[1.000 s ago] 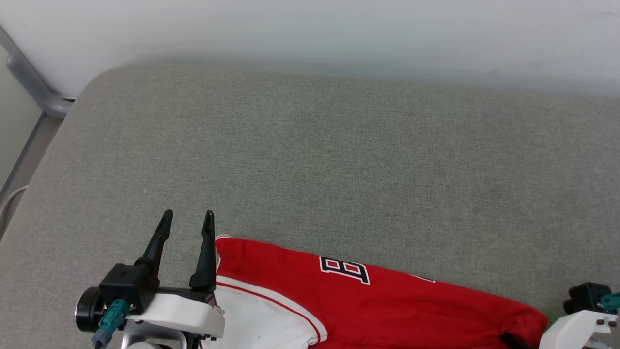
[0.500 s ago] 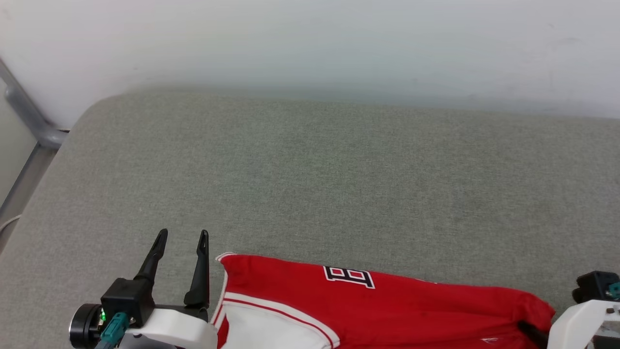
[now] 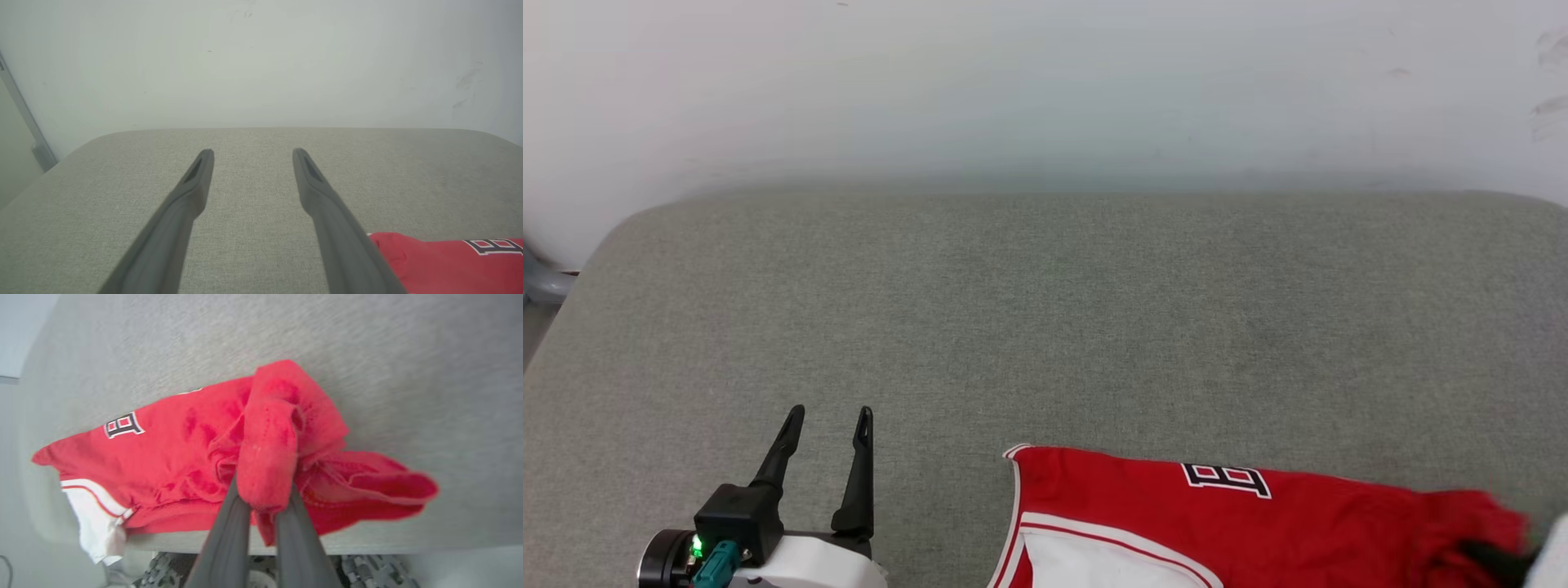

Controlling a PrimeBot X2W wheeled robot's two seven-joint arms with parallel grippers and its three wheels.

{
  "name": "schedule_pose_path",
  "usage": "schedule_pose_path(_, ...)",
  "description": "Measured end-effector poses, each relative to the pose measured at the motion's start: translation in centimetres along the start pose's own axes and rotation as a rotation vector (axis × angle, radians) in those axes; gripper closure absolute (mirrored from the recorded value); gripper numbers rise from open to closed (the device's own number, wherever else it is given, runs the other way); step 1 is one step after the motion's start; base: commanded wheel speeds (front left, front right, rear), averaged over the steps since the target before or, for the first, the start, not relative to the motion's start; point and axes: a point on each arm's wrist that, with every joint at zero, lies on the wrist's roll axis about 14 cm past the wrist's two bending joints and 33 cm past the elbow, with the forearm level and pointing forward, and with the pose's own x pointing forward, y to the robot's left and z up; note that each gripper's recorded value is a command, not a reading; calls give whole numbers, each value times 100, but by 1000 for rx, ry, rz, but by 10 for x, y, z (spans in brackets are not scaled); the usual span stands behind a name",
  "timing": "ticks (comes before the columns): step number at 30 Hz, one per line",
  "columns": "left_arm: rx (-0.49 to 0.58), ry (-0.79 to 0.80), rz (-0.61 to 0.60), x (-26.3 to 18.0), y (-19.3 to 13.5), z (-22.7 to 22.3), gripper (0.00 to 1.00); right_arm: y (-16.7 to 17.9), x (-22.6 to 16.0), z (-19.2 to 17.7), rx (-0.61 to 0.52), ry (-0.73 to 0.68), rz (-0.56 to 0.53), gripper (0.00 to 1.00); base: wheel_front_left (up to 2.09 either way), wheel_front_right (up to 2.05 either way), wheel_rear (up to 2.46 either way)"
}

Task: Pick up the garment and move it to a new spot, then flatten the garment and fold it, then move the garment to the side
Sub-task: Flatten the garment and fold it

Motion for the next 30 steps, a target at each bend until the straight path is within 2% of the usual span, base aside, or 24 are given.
schedule_pose_path(3, 0, 2, -3, 0, -1, -1, 0, 52, 9, -24, 142, 98, 224, 100, 0, 0, 0)
schedule_pose_path(5, 1, 3, -2, 0, 0, -1, 0, 82, 7, -29, 192, 134, 356, 100, 0, 0, 0)
schedule_pose_path(11, 1, 3, 6, -3, 3, 0, 0, 136, -1, -49, 301, 265, 641, 100, 0, 0, 0)
schedule_pose_path(14, 0, -4, 12, -3, 5, 3, 0, 168, 2, -69, 330, 336, 745, 100, 0, 0, 0)
schedule_pose_path(22, -5, -2, 37, -1, 14, 2, 0, 249, 5, -107, 313, 469, 915, 100, 0, 0, 0)
schedule_pose_path(30, -19, 12, 61, 6, 19, -6, 0, 291, 20, -125, 282, 496, 937, 100, 0, 0, 0)
